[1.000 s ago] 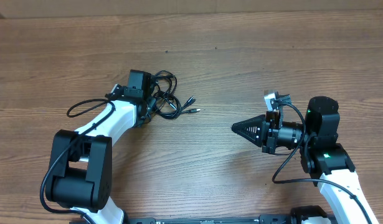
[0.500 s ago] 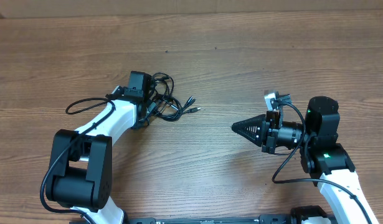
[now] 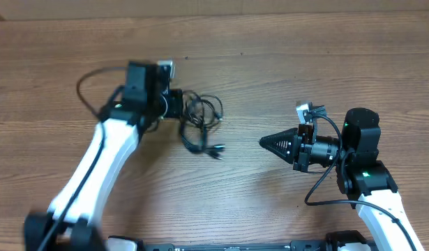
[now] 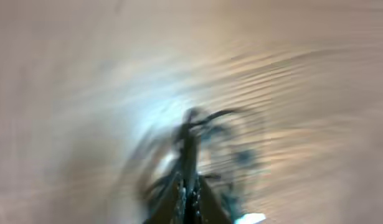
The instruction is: Untangle cables
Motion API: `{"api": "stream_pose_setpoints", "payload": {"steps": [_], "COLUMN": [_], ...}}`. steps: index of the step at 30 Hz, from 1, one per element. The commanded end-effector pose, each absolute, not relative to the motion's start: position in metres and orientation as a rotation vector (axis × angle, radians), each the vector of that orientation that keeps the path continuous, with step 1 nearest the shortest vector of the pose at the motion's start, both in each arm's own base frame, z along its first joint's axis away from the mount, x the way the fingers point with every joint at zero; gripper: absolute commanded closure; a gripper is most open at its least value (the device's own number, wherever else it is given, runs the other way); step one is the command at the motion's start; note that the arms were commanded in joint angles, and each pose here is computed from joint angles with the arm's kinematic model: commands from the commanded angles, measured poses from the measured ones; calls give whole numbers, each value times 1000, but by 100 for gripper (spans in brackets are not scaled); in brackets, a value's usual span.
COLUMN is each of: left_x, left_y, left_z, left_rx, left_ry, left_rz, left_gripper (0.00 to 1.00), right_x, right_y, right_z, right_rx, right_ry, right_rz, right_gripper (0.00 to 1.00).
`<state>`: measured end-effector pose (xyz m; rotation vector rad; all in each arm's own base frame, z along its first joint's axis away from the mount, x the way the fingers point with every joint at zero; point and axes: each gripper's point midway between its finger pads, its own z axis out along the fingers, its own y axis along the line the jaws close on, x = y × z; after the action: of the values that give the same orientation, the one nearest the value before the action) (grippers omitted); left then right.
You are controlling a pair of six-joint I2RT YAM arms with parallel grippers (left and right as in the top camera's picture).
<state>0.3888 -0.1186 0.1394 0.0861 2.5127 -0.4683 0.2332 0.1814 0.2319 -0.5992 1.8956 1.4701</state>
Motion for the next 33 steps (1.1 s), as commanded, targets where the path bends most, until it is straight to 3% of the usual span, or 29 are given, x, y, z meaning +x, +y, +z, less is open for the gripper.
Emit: {"api": "stream_pose_setpoints", "payload": {"steps": [1,6,10,13,17,20,33], "left_x": [365,318,295,285,275,269,273], "left_y": [-151,-162,-168,-174,-182,-186,-189], "left_z": [263,333,356,361,363,365,331], "left_rx": [638,799,853,885,930,951,935], "left_ry": [2074,1805,1709,1677,1647,1630,1780], "left_rz": [-522,-563,-607,-658,-737,-774,-862], "left_gripper": [96,96,96,96,96,96,96], "right_x": [238,240,241,241,245,247,247], "right_y": [182,183,183,183,183,183,183], "right_z": [243,247,249,251,263,270,271], "right_rx": [-632,-654,-663,-671,-720,-750,-751], "right_ry": [1854,1822,1807,1797,1717,1667,1666], "right_rz": [1438,1419,1410,1404,1357,1326,1326], "right_gripper": [96,96,96,90,69,63,62]}}
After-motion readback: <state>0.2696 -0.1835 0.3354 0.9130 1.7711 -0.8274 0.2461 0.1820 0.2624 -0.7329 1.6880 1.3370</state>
